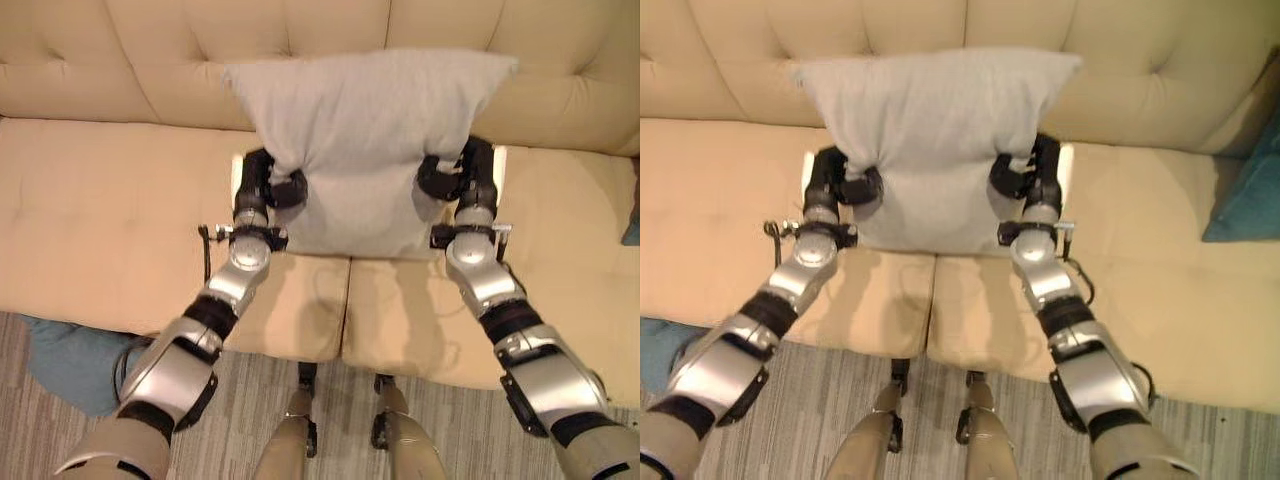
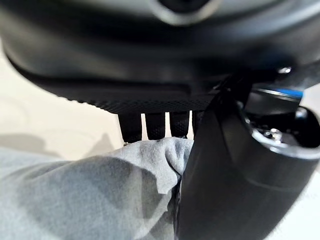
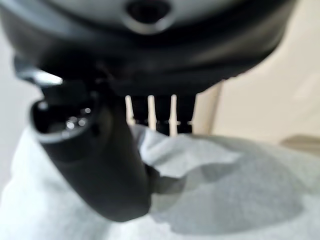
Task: Pick up all the scattered cushions and arrange them neatly on the sofa.
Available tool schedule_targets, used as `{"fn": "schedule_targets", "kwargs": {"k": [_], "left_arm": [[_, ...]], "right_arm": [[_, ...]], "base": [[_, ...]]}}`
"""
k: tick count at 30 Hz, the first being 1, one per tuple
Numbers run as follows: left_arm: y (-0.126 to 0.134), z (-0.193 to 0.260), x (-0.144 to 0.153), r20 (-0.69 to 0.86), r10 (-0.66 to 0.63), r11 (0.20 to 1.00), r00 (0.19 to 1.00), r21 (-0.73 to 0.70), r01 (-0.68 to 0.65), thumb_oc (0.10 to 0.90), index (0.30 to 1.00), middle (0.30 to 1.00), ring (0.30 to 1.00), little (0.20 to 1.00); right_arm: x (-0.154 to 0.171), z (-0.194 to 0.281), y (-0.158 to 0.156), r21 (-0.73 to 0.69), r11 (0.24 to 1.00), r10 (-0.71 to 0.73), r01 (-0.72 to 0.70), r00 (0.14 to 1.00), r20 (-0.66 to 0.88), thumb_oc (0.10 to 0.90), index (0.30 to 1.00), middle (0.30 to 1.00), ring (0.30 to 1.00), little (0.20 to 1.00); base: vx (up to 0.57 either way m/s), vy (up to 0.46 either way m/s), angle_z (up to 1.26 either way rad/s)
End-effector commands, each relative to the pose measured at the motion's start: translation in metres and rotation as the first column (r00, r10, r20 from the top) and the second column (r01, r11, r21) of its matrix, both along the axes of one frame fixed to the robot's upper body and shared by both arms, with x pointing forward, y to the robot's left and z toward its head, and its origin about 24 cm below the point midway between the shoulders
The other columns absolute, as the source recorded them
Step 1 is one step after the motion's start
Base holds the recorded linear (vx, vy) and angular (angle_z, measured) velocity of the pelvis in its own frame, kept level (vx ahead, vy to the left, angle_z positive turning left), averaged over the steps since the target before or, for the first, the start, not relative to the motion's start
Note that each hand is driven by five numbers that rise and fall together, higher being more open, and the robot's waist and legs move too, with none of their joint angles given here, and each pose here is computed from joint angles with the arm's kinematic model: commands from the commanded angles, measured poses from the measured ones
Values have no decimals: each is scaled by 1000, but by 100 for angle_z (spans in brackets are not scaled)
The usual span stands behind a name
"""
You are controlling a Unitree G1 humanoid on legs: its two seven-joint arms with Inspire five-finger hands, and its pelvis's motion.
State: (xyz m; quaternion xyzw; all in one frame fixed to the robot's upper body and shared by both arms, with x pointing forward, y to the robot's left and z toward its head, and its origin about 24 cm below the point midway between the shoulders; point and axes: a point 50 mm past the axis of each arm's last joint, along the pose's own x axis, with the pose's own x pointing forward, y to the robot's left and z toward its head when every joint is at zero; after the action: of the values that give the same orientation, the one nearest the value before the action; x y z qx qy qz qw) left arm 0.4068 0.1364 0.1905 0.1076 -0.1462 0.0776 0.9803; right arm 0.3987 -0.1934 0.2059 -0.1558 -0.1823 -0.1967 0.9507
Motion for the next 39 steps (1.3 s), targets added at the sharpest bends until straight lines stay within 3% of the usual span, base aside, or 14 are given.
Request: {"fn": "schedule_targets", "kwargs": {"k": [1, 6, 7, 8, 9, 14, 16, 21, 22, 23, 24, 27, 34, 39], "left_arm": [[-46, 106, -15, 415, -192, 981, 889, 91, 169, 400, 300, 300, 300, 300], [-41, 130, -13, 447, -160, 985, 880, 125, 115, 406, 309, 309, 309, 309], [-40, 132, -12, 446, -155, 986, 882, 122, 111, 682, 724, 724, 724, 724], [-40, 130, -10, 422, -155, 987, 893, 106, 121, 800, 900, 900, 900, 900], [-40, 130, -10, 423, -155, 987, 893, 106, 121, 800, 900, 900, 900, 900], [-34, 104, -10, 378, -164, 986, 911, 79, 145, 800, 900, 900, 900, 900], [-19, 80, -12, 343, -147, 989, 928, 56, 136, 800, 900, 900, 900, 900], [35, 39, -16, 253, -36, 999, 967, 30, 30, 800, 900, 900, 900, 900], [71, 11, -27, 187, 37, 999, 982, 24, -43, 800, 900, 900, 900, 900], [88, -12, -35, 126, 70, 997, 990, 22, -73, 800, 900, 900, 900, 900], [88, -12, -35, 126, 70, 997, 990, 22, -73, 800, 900, 900, 900, 900], [117, -61, -58, -17, 125, 992, 992, 36, -124, 800, 900, 900, 900, 900], [140, -164, -131, -314, 157, 979, 936, -72, -189, 800, 900, 900, 900, 900], [141, -252, -215, -651, 150, 966, 744, -63, -250, 800, 900, 900, 900, 900]], "right_arm": [[-13, 104, 66, -130, 974, 224, -187, 893, 390, 400, 300, 300, 300, 300], [-11, 126, 64, -174, 975, 197, -136, 892, 407, 400, 300, 300, 300, 300], [-10, 127, 64, -174, 976, 195, -134, 894, 404, 400, 300, 300, 300, 300], [-7, 124, 63, -176, 975, 194, -136, 904, 380, 516, 474, 474, 474, 474], [-7, 125, 63, -176, 975, 195, -136, 904, 380, 800, 900, 900, 900, 900], [-3, 92, 60, -169, 973, 200, -155, 935, 293, 800, 900, 900, 900, 900], [-5, 64, 45, -165, 976, 181, -144, 954, 239, 800, 900, 900, 900, 900], [-19, 22, -10, -114, 992, 75, -56, 982, 171, 800, 900, 900, 900, 900], [-35, -3, -48, -105, 994, 13, -1, 993, 120, 800, 900, 900, 900, 900], [-47, -24, -66, -84, 996, -10, 16, 997, 71, 800, 900, 900, 900, 900], [-47, -24, -66, -84, 996, -10, 16, 997, 71, 800, 900, 900, 900, 900], [-70, -65, -86, -62, 998, -15, 12, 999, -51, 800, 900, 900, 900, 900], [-129, -157, -107, -22, 999, -35, 29, 930, -365, 800, 900, 900, 900, 900], [-189, -239, -100, 30, 999, 0, 27, 747, -665, 800, 900, 900, 900, 900]], "base": [[-12, -13, -4], [-5, -5, 3], [-7, -6, 30], [-6, -6, 13], [-7, -5, -26], [-2, -3, -6], [-34, -12, 6], [-27, -12, 2], [-10, -23, 6], [-20, -13, 7], [0, 0, 0], [35, -15, -3], [90, -41, -5], [80, -65, 4]]}}
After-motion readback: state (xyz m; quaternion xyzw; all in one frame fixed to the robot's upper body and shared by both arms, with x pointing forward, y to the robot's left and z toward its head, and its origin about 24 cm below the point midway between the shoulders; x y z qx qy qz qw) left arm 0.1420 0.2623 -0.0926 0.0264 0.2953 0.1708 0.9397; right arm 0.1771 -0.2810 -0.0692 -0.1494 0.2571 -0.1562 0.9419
